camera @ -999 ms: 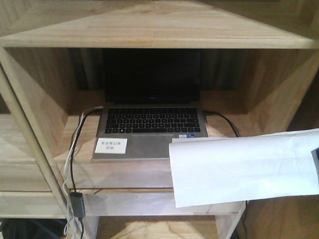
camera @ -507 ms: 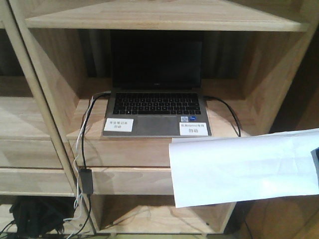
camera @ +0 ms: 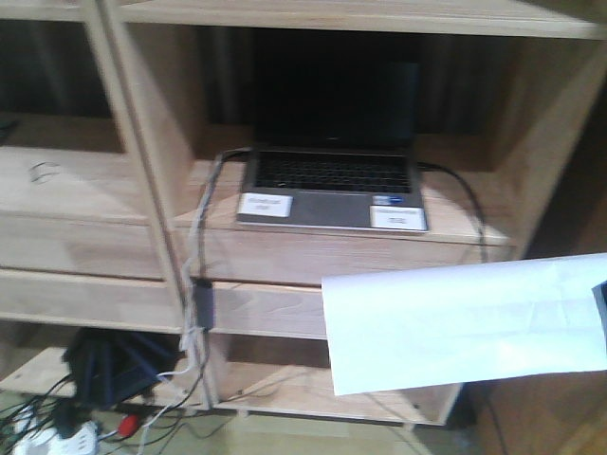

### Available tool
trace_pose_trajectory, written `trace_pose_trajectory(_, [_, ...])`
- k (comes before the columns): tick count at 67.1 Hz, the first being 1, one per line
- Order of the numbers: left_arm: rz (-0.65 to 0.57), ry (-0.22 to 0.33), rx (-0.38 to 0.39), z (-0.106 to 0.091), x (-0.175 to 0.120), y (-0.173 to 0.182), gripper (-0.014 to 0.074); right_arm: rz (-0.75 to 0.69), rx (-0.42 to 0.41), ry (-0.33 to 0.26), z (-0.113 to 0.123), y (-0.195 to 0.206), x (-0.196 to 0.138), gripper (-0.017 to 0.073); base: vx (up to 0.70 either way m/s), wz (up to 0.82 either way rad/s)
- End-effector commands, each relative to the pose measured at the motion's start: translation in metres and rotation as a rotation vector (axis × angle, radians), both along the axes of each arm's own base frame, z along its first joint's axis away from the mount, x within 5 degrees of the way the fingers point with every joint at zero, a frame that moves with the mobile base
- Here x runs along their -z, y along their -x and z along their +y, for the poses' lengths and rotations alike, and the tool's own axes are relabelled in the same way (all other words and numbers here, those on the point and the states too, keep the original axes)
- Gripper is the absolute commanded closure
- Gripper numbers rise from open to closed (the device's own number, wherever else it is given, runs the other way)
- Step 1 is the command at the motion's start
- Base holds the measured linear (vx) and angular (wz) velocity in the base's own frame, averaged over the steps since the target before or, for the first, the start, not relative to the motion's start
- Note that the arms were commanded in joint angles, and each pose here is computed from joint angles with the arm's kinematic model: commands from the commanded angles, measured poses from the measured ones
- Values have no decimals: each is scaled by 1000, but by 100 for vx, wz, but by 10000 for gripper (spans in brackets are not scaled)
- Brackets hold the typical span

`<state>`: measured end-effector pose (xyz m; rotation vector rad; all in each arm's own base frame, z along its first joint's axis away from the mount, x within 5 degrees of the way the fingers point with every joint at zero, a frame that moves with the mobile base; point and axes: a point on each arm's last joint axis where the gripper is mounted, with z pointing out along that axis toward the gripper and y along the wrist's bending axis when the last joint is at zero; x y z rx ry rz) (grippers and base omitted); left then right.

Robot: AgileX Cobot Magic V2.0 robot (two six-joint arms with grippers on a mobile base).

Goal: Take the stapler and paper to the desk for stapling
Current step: 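Drive the base away from the shelf toward the wooden desk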

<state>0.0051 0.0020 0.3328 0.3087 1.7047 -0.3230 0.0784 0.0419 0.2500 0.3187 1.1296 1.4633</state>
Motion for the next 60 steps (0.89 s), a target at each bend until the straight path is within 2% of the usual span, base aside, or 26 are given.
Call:
trace_pose_trajectory(1, [-113, 51, 8, -1, -18, 0, 600, -19, -9, -23, -1, 3, 4, 566, -7, 41])
trace_pose_trajectory(60, [-113, 51, 8, -1, -18, 0, 600, -19, -9, -23, -1, 3, 4, 566, -1, 63])
